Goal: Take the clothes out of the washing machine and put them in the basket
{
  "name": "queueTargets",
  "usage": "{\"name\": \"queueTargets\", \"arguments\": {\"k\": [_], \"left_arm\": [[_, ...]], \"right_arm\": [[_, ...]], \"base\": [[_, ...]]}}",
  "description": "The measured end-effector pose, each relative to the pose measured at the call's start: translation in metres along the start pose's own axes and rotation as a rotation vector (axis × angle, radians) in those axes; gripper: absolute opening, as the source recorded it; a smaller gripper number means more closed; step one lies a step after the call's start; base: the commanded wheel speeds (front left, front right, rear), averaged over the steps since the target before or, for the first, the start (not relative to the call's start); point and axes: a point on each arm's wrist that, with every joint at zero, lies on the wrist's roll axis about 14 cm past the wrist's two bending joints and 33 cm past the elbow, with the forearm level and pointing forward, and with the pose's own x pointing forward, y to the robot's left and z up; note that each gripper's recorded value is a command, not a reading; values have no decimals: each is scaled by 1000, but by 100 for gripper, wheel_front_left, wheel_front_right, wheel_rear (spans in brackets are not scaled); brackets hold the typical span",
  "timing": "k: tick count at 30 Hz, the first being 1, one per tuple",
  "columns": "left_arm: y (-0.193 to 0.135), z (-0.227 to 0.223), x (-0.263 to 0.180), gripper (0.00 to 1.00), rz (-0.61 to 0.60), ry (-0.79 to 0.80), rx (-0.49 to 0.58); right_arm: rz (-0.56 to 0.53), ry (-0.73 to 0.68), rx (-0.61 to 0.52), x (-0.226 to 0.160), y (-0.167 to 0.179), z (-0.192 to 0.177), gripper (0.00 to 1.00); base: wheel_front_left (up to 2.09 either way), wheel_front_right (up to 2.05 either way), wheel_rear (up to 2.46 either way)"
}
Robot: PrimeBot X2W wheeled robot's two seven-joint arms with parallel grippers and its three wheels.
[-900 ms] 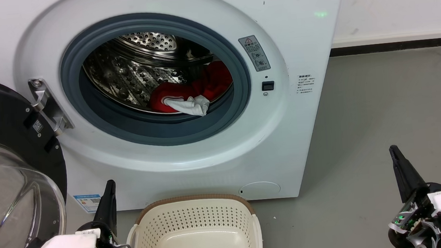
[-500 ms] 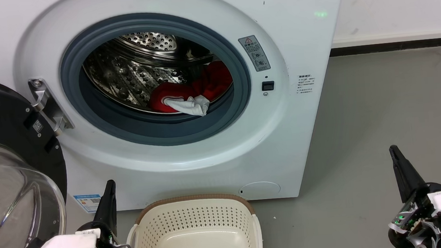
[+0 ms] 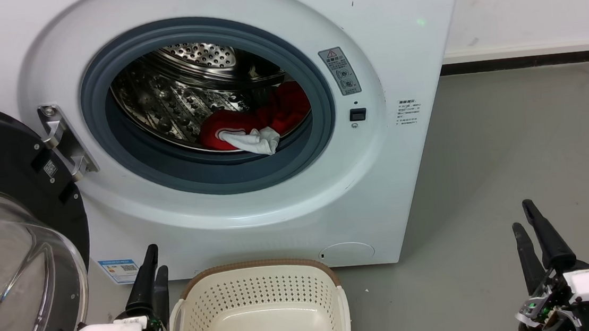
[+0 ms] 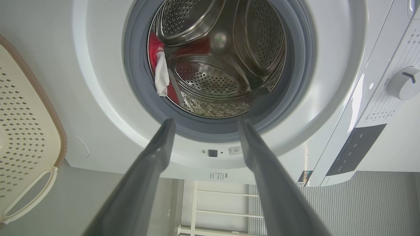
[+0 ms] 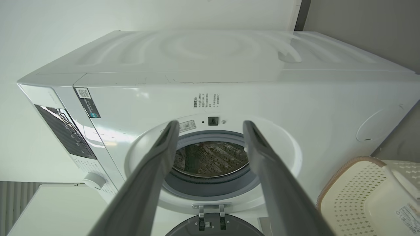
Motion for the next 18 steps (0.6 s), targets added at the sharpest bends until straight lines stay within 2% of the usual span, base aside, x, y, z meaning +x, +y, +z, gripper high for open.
{"name": "queueTargets", "arguments": {"k": [7,18], "left_arm": [[-10,0,2,100,-28,-12,92],[-29,-6,4,100,-84,-19,299]], "right_arm": [[13,-18,-110,-1,5,2,100],[47,-44,-379,-4,18,5,100]], "base": [[0,0,0],[0,0,0]]}}
